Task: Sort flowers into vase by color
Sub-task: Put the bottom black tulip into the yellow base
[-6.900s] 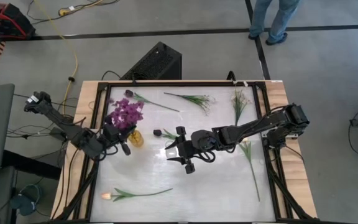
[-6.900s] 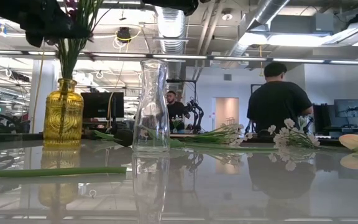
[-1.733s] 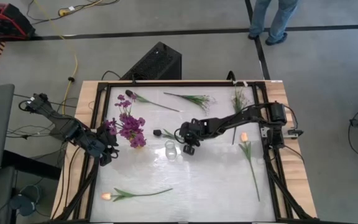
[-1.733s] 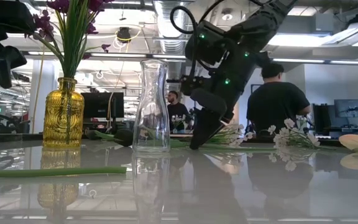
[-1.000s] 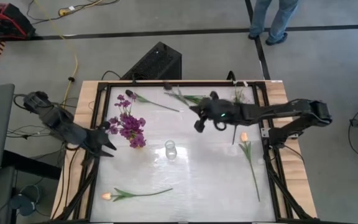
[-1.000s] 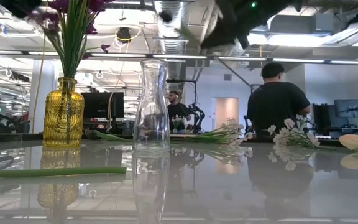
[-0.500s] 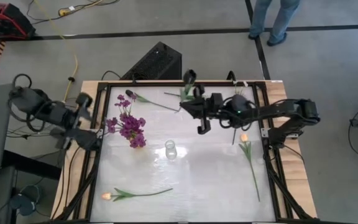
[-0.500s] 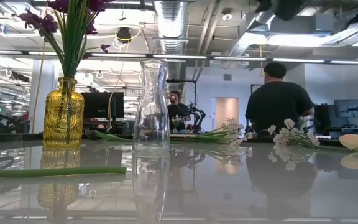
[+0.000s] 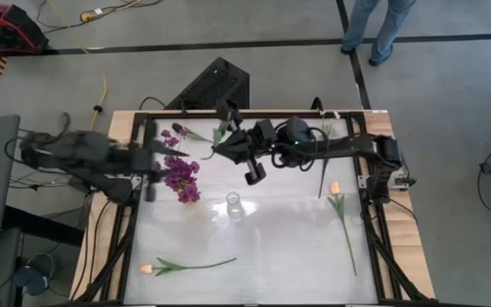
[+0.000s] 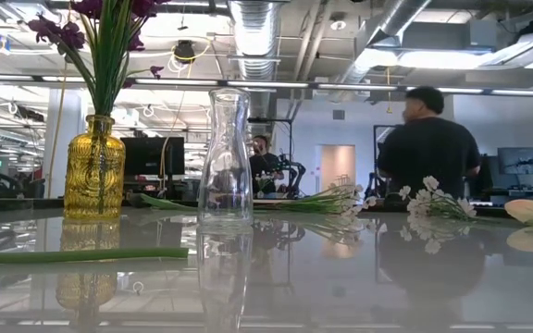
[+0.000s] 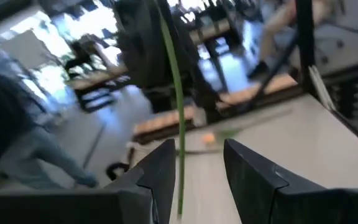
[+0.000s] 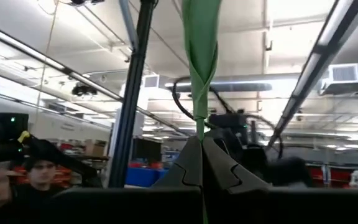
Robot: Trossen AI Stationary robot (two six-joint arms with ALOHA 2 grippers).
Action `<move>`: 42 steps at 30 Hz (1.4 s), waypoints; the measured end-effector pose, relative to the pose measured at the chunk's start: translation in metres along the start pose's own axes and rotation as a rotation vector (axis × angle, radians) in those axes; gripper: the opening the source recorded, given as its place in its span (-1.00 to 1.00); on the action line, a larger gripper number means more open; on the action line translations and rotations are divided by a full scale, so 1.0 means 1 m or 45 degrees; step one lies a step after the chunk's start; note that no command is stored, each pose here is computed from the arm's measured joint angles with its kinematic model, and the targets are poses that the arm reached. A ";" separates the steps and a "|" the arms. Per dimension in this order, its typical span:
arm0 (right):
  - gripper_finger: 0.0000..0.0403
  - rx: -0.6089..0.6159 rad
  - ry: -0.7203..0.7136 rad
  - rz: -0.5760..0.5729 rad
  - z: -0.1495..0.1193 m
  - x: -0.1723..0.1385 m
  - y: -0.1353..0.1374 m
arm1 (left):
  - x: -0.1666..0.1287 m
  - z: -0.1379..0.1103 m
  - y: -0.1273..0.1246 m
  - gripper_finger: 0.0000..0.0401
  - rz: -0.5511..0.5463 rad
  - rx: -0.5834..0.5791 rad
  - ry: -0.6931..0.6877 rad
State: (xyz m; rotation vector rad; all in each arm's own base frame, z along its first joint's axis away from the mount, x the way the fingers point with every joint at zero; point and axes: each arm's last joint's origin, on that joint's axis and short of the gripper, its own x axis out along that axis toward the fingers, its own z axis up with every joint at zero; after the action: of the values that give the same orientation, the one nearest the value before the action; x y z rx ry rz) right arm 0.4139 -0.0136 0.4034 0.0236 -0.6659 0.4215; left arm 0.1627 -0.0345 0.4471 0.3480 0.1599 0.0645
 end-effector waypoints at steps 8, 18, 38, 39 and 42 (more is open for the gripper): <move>-0.92 -0.008 -0.010 0.029 0.001 0.005 0.004 | 0.026 0.007 0.021 -0.37 -0.099 -0.061 -0.012; -0.92 -0.017 0.000 -0.014 0.003 -0.001 -0.009 | 0.042 0.011 0.027 -0.37 -0.121 -0.041 -0.016; -0.74 -0.002 0.004 -0.040 0.005 -0.005 -0.018 | 0.056 0.025 0.043 -0.96 -0.097 -0.065 -0.044; -0.72 -0.003 0.004 -0.037 0.006 -0.005 -0.018 | 0.055 0.026 0.044 -0.97 -0.088 -0.064 -0.056; -0.64 -0.008 0.008 -0.028 0.012 -0.006 -0.019 | 0.052 0.029 0.046 -0.99 -0.048 -0.061 -0.081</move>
State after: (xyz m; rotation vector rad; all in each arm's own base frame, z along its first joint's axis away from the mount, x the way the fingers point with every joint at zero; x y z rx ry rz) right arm 0.4099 -0.0347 0.4112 0.0232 -0.6606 0.3984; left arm 0.2167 0.0036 0.4820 0.2989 0.1019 0.0197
